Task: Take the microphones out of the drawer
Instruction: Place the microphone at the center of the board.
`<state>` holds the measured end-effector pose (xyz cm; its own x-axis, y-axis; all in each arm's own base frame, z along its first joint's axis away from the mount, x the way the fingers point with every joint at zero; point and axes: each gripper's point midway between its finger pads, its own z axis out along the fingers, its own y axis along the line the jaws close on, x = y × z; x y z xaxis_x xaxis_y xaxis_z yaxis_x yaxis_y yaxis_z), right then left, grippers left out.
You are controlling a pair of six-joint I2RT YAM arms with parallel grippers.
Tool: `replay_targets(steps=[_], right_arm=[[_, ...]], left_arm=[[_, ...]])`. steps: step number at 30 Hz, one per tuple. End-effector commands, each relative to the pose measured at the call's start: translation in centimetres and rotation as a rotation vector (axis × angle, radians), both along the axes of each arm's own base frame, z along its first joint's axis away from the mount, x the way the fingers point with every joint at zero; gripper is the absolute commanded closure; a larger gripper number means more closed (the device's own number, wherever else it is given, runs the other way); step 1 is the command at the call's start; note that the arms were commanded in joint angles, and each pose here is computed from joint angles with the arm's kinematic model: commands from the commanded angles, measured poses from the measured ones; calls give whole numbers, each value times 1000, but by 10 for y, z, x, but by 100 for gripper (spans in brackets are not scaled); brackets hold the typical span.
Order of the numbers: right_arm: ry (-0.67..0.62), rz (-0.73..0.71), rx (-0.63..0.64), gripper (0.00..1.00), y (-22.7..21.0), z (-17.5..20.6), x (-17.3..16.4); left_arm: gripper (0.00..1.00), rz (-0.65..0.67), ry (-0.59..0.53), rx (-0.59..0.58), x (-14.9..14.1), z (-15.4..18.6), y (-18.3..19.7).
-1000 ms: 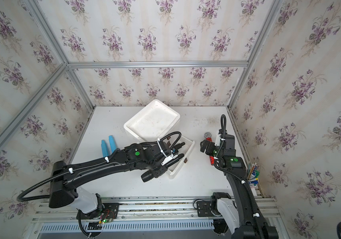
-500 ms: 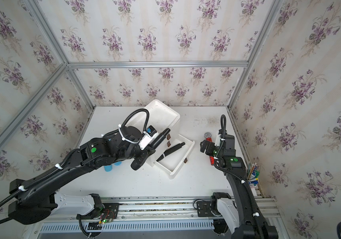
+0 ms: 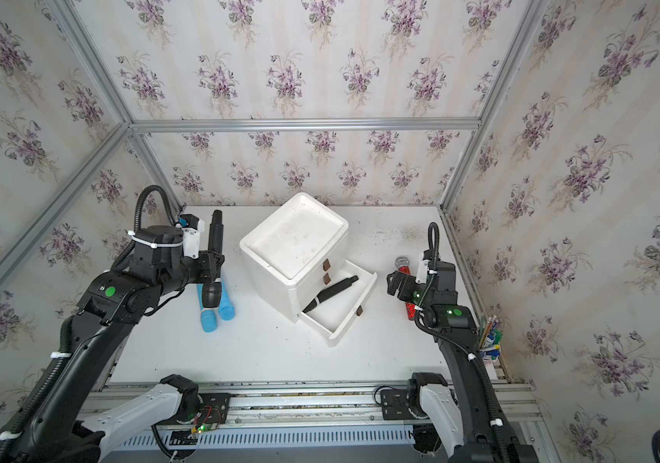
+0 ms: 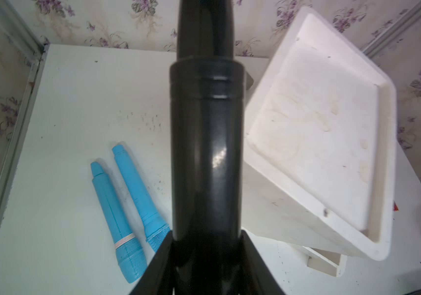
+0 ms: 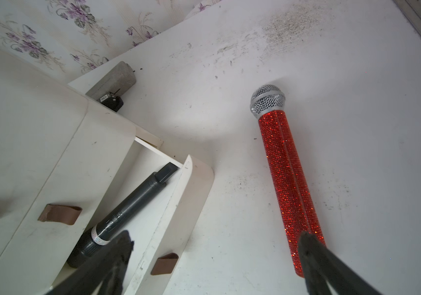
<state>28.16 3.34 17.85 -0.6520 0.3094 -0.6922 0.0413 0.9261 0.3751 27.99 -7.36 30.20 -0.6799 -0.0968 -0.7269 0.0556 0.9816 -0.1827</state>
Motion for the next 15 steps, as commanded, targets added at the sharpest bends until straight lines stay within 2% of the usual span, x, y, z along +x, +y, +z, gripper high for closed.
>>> replay_targets(steps=[1,8,11,15], right_arm=[[-100,78,28,0,14,21,2],[-105,101,47,0,18,21,-2],[-106,105,48,0,19,22,-2],[-102,112,59,0,21,19,-2]], left_arm=[[75,34,96,-95,4,-23,4],[77,134,171,-166,38,-77,19],[78,164,202,-233,54,-98,18],[78,201,241,-258,71,-129,17]])
